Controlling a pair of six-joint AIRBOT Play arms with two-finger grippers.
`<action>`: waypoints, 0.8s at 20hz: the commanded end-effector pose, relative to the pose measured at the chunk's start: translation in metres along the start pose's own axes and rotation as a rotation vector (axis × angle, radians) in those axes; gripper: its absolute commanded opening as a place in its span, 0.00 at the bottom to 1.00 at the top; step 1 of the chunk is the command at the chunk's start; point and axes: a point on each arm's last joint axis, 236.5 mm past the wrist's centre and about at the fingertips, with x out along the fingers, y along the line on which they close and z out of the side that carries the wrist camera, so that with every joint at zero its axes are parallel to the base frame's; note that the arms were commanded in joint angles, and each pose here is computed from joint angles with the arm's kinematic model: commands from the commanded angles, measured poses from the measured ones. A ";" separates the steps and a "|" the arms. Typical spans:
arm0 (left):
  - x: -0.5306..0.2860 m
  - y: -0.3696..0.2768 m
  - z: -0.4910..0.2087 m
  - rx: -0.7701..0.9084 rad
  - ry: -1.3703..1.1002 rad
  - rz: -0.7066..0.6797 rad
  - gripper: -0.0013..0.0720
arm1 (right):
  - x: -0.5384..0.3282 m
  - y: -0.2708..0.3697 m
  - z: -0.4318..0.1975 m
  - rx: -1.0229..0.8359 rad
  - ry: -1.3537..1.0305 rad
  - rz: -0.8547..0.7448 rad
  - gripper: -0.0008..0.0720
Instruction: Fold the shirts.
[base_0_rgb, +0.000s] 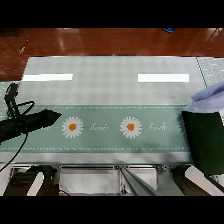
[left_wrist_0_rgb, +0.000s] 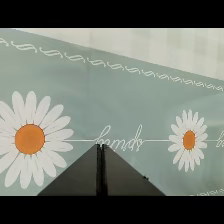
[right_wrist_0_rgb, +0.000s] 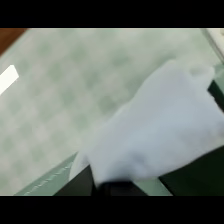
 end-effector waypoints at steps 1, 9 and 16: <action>0.000 0.000 0.006 0.000 -0.025 0.001 0.04 | -0.006 -0.119 -0.085 0.133 0.168 -0.388 0.04; 0.000 0.001 0.030 -0.011 -0.122 0.000 0.04 | -0.001 -0.223 -0.231 0.333 0.421 -0.804 0.26; -0.001 -0.022 0.050 -0.040 -0.124 -0.075 0.04 | 0.058 -0.156 -0.143 0.319 0.252 -0.391 0.53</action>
